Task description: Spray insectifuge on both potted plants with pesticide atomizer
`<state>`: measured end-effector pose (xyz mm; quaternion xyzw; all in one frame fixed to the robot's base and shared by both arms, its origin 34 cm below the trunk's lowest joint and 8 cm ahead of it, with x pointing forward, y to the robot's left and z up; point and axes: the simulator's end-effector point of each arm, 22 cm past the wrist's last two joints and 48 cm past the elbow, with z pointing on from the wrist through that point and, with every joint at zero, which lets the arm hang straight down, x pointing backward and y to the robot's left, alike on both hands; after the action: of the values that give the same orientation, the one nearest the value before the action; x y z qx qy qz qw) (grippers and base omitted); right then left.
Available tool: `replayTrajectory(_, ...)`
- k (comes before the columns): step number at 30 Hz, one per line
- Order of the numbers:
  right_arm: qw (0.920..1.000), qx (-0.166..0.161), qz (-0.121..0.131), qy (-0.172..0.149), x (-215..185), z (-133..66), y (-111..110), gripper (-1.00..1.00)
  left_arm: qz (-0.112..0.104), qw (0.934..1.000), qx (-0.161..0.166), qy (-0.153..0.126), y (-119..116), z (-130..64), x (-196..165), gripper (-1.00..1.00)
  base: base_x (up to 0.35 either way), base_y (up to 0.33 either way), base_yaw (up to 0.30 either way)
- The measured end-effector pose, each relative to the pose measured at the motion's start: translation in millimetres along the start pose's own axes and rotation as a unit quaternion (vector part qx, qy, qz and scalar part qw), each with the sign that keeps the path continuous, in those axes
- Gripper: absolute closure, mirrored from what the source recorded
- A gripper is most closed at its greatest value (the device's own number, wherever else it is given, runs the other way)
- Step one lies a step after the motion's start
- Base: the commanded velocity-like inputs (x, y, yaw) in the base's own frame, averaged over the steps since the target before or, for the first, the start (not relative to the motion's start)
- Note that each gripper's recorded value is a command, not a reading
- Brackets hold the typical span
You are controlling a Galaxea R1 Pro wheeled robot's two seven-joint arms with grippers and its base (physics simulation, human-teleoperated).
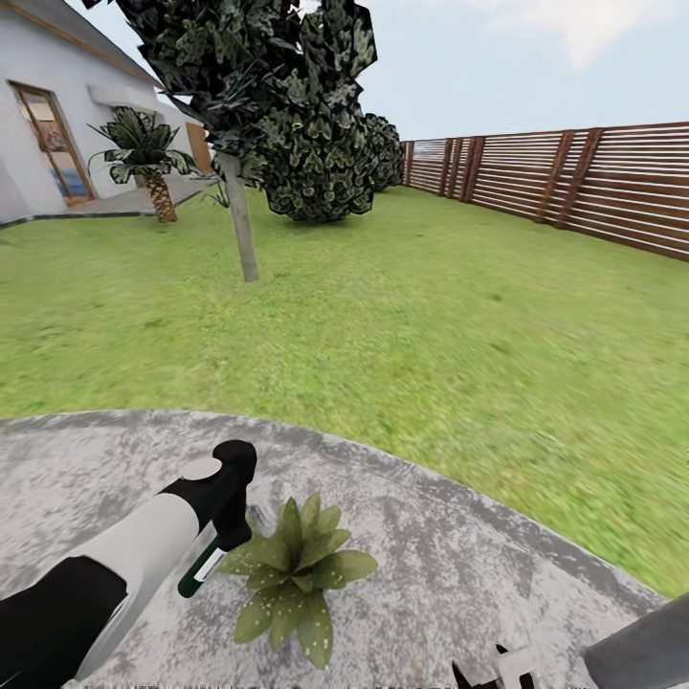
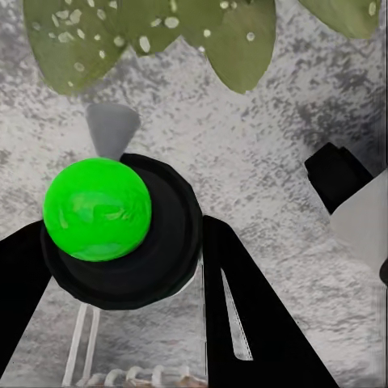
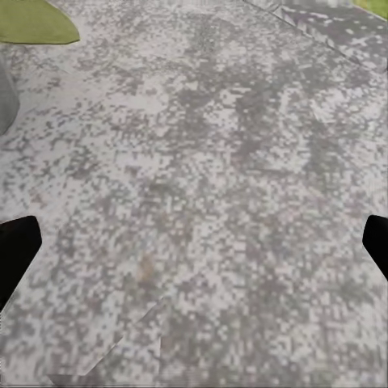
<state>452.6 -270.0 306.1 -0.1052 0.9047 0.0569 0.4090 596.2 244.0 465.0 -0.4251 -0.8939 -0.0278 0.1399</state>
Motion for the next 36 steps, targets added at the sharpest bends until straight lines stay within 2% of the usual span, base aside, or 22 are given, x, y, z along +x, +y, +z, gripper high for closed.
replayTrajectory(14,1.0,0.002,0.0,-0.002,-1,0.0,-1,-1.0,-0.002,1.0,-0.001,0.004,-1,4.3,3,1.0,-0.04,0.068,0.006)
replayTrajectory(16,1.0,-0.005,0.003,0.0,0,0.8,8,-1.0,-0.007,0.9998,-0.016,0.007,11,-2.3,6,1.0,0.0,0.0,0.0)
replayTrajectory(19,1.0,-0.005,0.003,-0.001,0,0.9,8,-1.0,-0.02,0.9991,-0.034,0.014,28,-9.6,15,1.0,0.0,0.0,0.0)
replayTrajectory(22,1.0,0.0,0.0,0.001,2,-1.0,-1,-1.0,-0.01,0.9985,-0.053,0.01,39,-22.4,11,1.0,0.0,0.0,0.0)
replayTrajectory(27,1.0,0.002,-0.001,0.002,2,-1.8,-5,-1.0,-0.003,0.9976,-0.068,-0.011,47,-45.2,-5,1.0,0.0,0.0,0.0)
replayTrajectory(33,1.0,0.003,-0.001,0.002,2,-1.9,-6,-1.0,0.029,0.9961,-0.072,-0.042,39,-74.1,-34,1.0,0.0,0.0,0.0)
replayTrajectory(36,1.0,0.005,-0.001,0.002,2,-2.0,-7,-1.0,0.044,0.9957,-0.069,-0.043,32,-76.4,-40,1.0,0.0,0.0,0.0)
